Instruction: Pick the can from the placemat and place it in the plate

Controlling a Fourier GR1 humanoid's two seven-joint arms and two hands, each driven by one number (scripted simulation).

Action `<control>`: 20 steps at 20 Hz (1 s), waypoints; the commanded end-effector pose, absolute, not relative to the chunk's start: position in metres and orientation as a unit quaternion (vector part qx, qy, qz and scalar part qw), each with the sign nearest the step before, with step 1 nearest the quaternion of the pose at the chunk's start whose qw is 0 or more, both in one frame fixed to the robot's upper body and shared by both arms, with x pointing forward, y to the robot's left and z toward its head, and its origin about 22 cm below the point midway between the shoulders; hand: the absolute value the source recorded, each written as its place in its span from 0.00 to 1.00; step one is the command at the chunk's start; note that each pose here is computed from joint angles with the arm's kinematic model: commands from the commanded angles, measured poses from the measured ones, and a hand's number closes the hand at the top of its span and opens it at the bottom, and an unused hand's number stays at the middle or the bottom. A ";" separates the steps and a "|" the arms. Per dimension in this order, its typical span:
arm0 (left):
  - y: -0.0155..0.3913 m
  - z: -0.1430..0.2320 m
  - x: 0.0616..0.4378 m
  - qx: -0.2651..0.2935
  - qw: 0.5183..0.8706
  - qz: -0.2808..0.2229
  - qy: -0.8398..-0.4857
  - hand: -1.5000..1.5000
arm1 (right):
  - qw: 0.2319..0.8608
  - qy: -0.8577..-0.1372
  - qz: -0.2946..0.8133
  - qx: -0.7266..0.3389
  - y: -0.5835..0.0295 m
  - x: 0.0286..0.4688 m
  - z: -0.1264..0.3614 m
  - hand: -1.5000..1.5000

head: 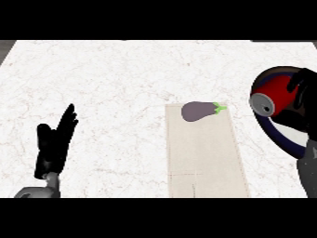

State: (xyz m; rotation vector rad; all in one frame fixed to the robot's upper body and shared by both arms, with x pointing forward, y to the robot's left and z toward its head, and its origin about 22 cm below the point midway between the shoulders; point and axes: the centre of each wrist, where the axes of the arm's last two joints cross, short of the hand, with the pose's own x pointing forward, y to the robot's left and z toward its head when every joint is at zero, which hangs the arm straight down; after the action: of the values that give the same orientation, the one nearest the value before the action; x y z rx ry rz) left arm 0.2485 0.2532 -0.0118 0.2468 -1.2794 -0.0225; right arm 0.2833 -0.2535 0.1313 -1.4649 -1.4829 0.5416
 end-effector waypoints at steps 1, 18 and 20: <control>0.265 -0.004 0.243 0.120 0.792 -0.014 -0.599 0.50 | 0.494 -0.581 0.203 -0.614 -0.275 0.287 0.118 1.00; 0.247 -0.013 0.249 0.108 0.793 -0.015 -0.599 0.50 | 0.651 -0.481 0.285 -0.513 -0.383 0.333 0.069 1.00; 0.253 0.002 0.262 0.111 0.791 -0.022 -0.601 0.50 | 0.666 -0.441 0.304 -0.519 -0.392 0.344 0.089 1.00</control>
State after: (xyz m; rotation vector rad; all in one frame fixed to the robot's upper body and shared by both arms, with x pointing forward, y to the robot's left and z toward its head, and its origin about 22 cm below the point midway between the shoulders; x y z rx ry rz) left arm 0.2494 0.2447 -0.0128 0.2366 -1.2891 -0.0362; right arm 0.3362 -0.3787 0.0856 -1.2461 -1.1111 0.6408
